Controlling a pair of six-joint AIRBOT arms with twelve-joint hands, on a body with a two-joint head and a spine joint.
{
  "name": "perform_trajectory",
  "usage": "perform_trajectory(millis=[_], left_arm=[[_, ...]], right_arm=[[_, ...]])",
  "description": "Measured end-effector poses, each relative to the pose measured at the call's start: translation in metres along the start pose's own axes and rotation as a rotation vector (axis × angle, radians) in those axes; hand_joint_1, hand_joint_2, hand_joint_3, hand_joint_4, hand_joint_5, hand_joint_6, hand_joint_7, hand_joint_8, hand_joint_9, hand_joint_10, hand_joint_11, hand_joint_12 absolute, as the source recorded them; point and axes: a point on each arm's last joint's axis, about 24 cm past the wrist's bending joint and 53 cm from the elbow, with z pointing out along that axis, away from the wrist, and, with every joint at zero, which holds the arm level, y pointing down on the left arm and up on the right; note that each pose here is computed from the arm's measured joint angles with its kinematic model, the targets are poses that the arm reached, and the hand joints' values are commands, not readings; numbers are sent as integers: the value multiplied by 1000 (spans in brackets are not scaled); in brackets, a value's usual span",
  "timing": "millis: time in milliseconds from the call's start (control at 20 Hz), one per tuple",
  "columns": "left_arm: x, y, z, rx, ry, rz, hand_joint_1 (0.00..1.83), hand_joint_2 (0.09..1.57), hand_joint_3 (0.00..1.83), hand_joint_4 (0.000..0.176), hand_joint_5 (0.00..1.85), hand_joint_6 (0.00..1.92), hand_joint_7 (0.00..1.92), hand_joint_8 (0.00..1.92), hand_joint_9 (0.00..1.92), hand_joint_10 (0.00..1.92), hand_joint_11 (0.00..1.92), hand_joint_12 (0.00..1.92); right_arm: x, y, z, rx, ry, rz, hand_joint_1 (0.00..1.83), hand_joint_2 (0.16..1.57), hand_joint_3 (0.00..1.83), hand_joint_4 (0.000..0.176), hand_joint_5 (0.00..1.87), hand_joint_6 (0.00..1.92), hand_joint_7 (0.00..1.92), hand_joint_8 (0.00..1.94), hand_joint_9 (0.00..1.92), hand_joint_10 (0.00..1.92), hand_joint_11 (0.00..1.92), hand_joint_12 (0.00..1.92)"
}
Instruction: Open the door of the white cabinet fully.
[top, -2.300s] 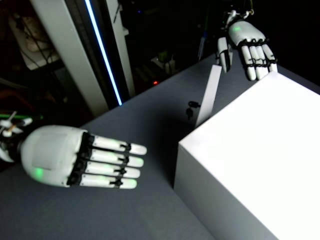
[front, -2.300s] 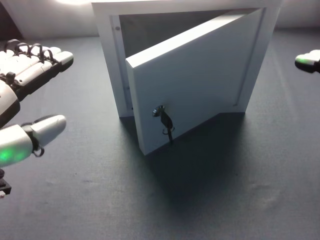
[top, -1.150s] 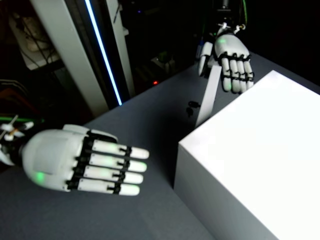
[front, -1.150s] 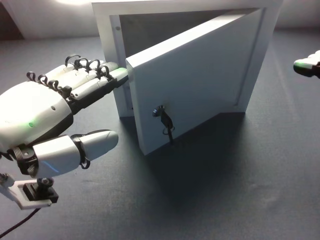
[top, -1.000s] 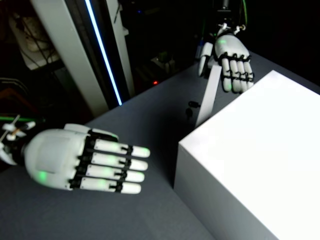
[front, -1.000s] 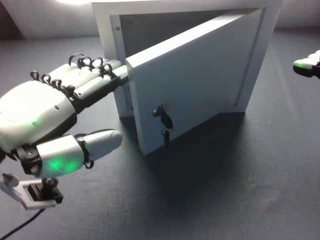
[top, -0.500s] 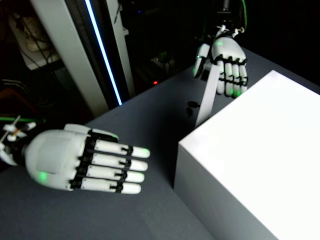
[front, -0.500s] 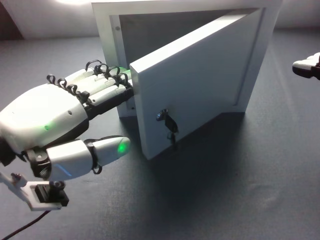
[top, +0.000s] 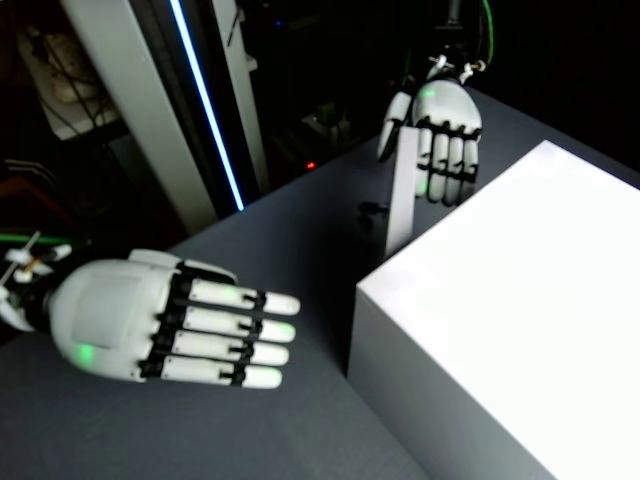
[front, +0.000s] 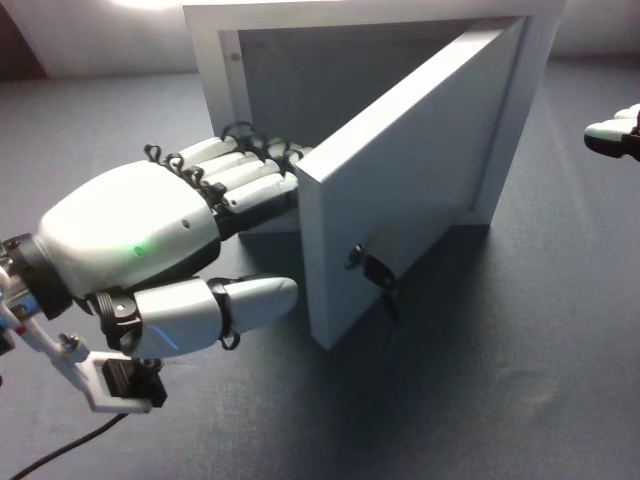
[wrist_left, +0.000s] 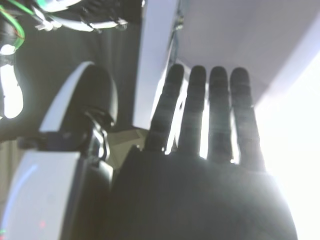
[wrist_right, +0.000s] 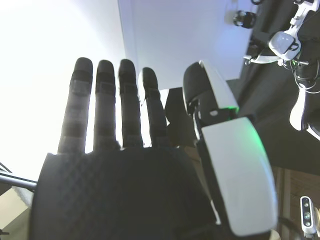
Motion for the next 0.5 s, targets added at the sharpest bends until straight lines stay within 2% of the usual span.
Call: perform_trajectory(millis=[100, 150, 200, 250, 300, 350, 450, 500], left_arm=[[6, -2, 5, 10, 20, -11, 77, 1482, 0, 0, 123, 6, 117, 1, 115, 0, 0, 379], [9, -4, 7, 20, 30, -9, 68, 1483, 0, 0, 119, 2, 112, 0, 101, 4, 0, 311], [11, -5, 9, 21, 40, -7, 53, 1496, 5, 0, 113, 5, 103, 3, 87, 3, 1, 240], [11, -5, 10, 24, 42, -3, 53, 1496, 5, 0, 113, 5, 103, 3, 87, 3, 1, 240], [11, -5, 11, 25, 48, -2, 10, 1504, 6, 0, 130, 7, 127, 7, 109, 8, 8, 239], [12, -6, 13, 25, 51, -1, 10, 1504, 6, 0, 130, 7, 127, 7, 109, 8, 8, 239], [14, -8, 19, 41, 54, -9, 0, 1499, 1, 0, 57, 0, 78, 0, 82, 0, 0, 209], [17, -10, 22, 50, 62, -9, 0, 1501, 2, 0, 57, 3, 66, 0, 77, 0, 9, 207]], right_arm=[[0, 0, 0, -1, 0, 0, 638, 1366, 3, 0, 271, 0, 298, 0, 269, 3, 246, 7], [0, 0, 0, -1, 0, 0, 635, 1363, 1, 2, 274, 1, 302, 2, 279, 7, 256, 11], [0, 0, 0, 0, 0, 0, 633, 1362, 1, 18, 278, 2, 298, 0, 260, 0, 221, 0], [0, 0, 0, 0, 0, 0, 633, 1362, 1, 18, 278, 2, 298, 0, 260, 0, 221, 0], [0, 0, 0, 0, 0, 0, 628, 1361, 0, 31, 266, 0, 284, 0, 245, 0, 211, 0], [0, 0, 0, 0, 0, 0, 628, 1361, 0, 31, 266, 0, 284, 0, 245, 0, 211, 0], [0, 0, 0, -1, 0, 0, 610, 1362, 1, 2, 274, 2, 290, 3, 247, 3, 209, 2], [0, 0, 0, 0, 0, 0, 611, 1364, 2, 0, 271, 1, 289, 2, 246, 2, 191, 0]])
